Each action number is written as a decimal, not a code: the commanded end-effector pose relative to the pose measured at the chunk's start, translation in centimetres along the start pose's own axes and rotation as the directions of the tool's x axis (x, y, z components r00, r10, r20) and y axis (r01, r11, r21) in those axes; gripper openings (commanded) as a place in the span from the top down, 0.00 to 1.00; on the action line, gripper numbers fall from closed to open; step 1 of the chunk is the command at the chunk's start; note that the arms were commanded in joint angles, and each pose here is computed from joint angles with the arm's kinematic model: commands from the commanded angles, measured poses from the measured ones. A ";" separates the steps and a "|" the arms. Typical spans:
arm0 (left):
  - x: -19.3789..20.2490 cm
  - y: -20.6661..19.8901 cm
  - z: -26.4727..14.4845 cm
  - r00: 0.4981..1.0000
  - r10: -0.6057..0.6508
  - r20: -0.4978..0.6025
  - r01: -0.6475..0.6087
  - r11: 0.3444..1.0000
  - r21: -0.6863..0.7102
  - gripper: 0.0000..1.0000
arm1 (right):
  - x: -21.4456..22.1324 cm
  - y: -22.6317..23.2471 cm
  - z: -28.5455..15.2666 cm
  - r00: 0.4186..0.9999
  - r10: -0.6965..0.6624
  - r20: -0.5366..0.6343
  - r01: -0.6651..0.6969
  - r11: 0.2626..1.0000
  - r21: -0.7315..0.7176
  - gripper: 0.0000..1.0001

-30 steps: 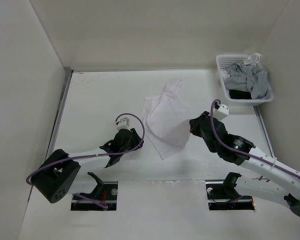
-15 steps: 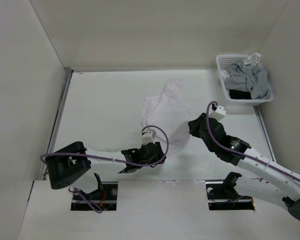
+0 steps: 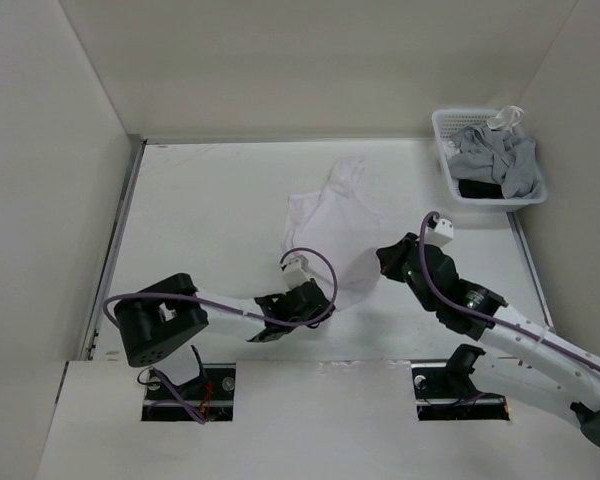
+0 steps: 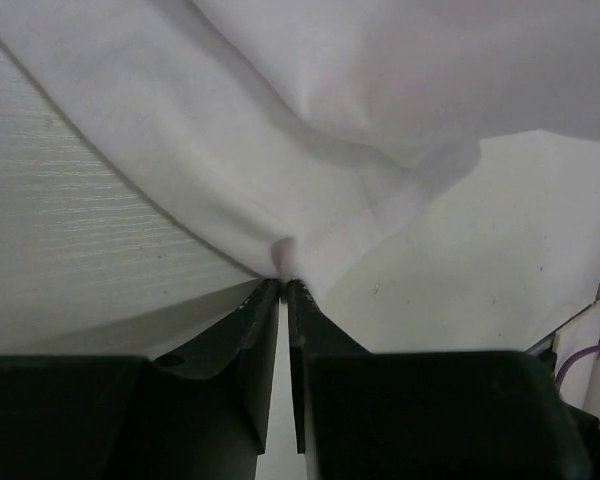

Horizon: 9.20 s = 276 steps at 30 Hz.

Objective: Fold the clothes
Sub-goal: Flatten the tank top out, then fold the tank top

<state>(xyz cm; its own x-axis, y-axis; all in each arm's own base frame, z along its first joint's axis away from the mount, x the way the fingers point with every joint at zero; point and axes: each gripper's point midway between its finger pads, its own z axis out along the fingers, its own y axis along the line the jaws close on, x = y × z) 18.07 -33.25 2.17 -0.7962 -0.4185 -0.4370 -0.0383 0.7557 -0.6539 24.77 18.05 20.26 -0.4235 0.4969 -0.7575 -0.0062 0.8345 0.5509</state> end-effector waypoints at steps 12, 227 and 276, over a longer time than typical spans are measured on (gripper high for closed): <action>-3.9 5.1 -4.8 0.993 0.050 0.110 -0.038 0.994 -0.107 1.00 | -1.3 1.0 -0.7 0.999 0.014 0.036 -0.011 0.996 -0.088 0.99; -25.7 19.3 -3.8 0.835 -0.229 0.500 0.361 0.915 -0.183 0.81 | 10.2 -6.1 15.3 0.936 0.152 -0.319 -0.154 0.988 0.018 0.59; -29.9 8.9 -17.0 0.741 -0.121 0.661 0.191 0.981 -0.034 1.00 | -0.2 2.2 5.2 0.994 -0.074 -0.081 0.059 0.984 -0.167 0.99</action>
<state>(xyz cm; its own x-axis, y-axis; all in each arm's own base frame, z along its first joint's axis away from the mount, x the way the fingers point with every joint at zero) 26.89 -6.44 18.55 -0.3162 -0.7209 -0.6166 -0.2393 0.6896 -0.6835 25.33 18.10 19.12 -0.4970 0.3885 -0.7759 -0.0465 0.8810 0.4708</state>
